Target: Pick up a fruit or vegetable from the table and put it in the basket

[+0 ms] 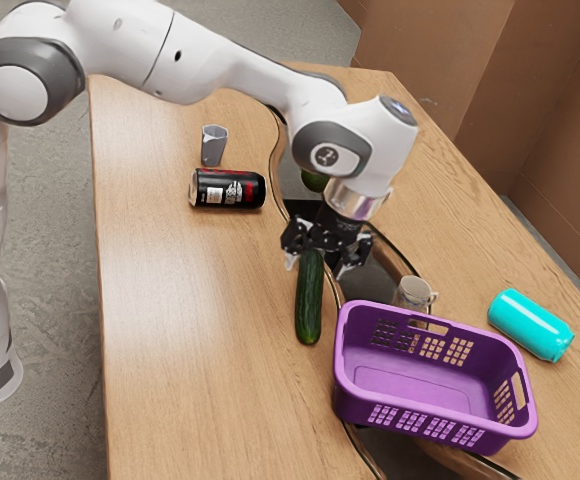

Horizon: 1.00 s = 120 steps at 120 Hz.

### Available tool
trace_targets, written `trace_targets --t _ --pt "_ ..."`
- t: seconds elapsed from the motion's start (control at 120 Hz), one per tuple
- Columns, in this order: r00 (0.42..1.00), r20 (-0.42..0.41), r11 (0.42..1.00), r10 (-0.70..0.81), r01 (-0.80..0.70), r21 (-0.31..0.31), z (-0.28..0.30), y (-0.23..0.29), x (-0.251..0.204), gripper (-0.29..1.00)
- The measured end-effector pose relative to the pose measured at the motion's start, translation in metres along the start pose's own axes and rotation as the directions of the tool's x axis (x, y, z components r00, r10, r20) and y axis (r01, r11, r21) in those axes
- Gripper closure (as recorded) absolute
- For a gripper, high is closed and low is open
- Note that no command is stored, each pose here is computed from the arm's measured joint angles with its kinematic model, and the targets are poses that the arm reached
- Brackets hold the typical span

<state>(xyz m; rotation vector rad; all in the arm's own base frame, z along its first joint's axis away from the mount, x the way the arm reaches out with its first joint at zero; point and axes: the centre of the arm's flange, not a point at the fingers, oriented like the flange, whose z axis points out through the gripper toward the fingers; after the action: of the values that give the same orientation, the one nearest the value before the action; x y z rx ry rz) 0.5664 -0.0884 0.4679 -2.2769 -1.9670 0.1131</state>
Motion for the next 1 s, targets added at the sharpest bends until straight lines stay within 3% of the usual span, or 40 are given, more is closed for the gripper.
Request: trace_targets --t 0.75,1.0 --pt "1.000 0.016 1.000 -0.018 0.018 0.019 0.051 0.028 0.003 0.00" --pt "1.000 0.017 1.000 -0.009 0.009 0.014 0.055 0.030 0.004 0.16"
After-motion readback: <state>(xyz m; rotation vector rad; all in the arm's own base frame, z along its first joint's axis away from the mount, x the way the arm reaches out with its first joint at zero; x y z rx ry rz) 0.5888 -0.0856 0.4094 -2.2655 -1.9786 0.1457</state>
